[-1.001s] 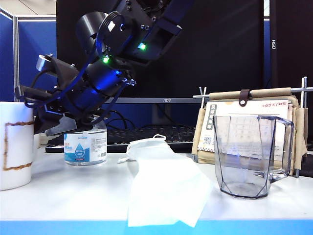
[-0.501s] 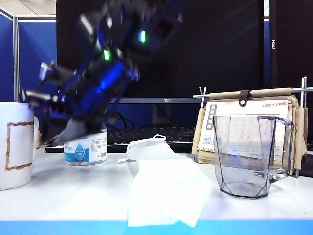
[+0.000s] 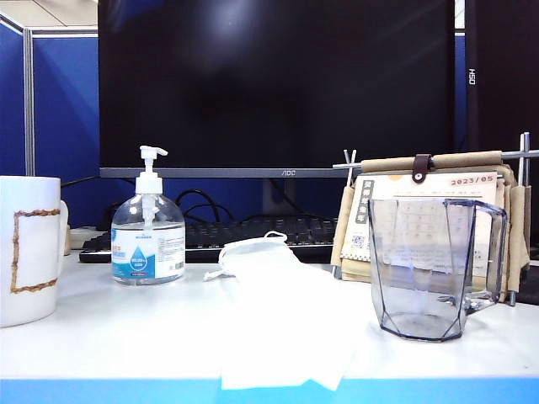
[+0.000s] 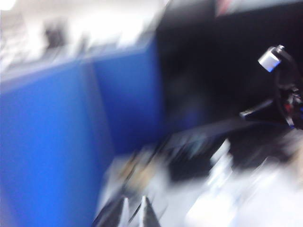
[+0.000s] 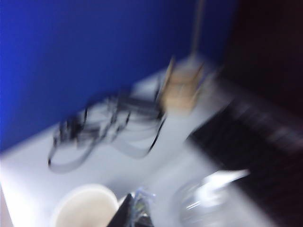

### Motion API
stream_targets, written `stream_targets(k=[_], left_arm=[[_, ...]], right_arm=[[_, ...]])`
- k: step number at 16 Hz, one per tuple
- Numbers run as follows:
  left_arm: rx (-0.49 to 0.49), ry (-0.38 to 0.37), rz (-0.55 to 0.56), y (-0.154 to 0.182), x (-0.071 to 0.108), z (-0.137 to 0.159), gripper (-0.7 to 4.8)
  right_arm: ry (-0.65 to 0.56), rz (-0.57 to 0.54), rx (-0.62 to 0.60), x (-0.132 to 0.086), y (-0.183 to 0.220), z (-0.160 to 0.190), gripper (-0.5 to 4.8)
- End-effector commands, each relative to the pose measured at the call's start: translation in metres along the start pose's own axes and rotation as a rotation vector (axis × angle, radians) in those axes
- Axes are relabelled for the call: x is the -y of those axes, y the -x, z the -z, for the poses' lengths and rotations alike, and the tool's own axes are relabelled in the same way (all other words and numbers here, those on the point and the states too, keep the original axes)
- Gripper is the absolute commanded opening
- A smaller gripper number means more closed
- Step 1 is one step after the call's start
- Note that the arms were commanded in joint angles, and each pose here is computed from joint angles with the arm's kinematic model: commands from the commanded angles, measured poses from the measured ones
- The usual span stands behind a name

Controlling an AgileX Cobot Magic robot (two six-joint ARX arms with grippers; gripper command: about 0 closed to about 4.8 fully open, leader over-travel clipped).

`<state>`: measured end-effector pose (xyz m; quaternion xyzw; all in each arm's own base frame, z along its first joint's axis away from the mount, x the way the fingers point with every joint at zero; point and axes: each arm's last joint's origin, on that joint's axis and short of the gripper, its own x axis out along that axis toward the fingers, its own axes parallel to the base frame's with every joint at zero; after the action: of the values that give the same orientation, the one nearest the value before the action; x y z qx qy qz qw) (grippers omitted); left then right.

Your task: Swap the positions of the transparent plastic cup and the white ceramic cup.

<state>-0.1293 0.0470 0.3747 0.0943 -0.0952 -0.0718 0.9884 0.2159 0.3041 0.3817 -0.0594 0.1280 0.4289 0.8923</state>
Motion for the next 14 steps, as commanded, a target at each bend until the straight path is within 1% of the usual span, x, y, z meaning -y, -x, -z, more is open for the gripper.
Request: stream_targets(k=[1,2,3,4,5,6,7,8,9,10,11,12,13,14], left_arm=[[0.24,0.064,0.194,0.005,0.002,-0.02,0.49],[0.289,0.084,0.26,0.007,0.003,-0.024,0.49],[0.329,0.081,0.309,0.009,0.004,-0.027,0.49],[0.355,0.066,0.329,0.013,0.005,-0.03,0.49],[0.359,0.012,0.298,0.016,0.011,-0.032,0.49],[0.33,-0.119,0.221,0.015,0.021,-0.032,0.49],[0.257,-0.229,0.168,-0.002,0.036,-0.026,0.49],[0.205,-0.156,0.241,-0.02,0.039,-0.015,0.49],[0.115,-0.108,0.266,-0.041,0.041,0.002,0.49],[-0.014,-0.072,0.304,-0.075,0.045,0.033,0.49],[-0.049,-0.033,0.319,-0.09,0.047,0.046,0.49],[-0.019,0.049,0.38,-0.106,0.05,0.056,0.49],[0.041,0.108,0.397,-0.118,0.051,0.06,0.49],[0.102,0.118,0.384,-0.124,0.051,0.06,0.49]], right_arm=[[0.143,0.107,0.138,-0.021,0.11,-0.045,-0.06],[0.15,0.143,0.181,-0.03,0.149,-0.052,-0.06],[0.141,0.169,0.215,-0.038,0.186,-0.055,-0.06],[0.134,0.19,0.229,-0.044,0.219,-0.053,-0.06],[0.134,0.23,0.222,-0.049,0.242,-0.048,-0.06],[0.133,0.344,0.203,-0.055,0.266,-0.035,-0.06],[0.137,0.601,0.209,-0.07,0.289,-0.003,-0.06],[0.184,0.573,0.233,-0.079,0.295,0.017,-0.06],[0.181,0.512,0.252,-0.084,0.297,0.034,-0.06],[0.124,0.482,0.275,-0.09,0.289,0.058,-0.06],[0.149,0.5,0.27,-0.09,0.283,0.069,-0.06],[0.148,0.521,0.253,-0.082,0.279,0.075,-0.06],[0.129,0.518,0.205,-0.074,0.274,0.075,-0.06],[0.078,0.512,0.14,-0.058,0.272,0.072,-0.06]])
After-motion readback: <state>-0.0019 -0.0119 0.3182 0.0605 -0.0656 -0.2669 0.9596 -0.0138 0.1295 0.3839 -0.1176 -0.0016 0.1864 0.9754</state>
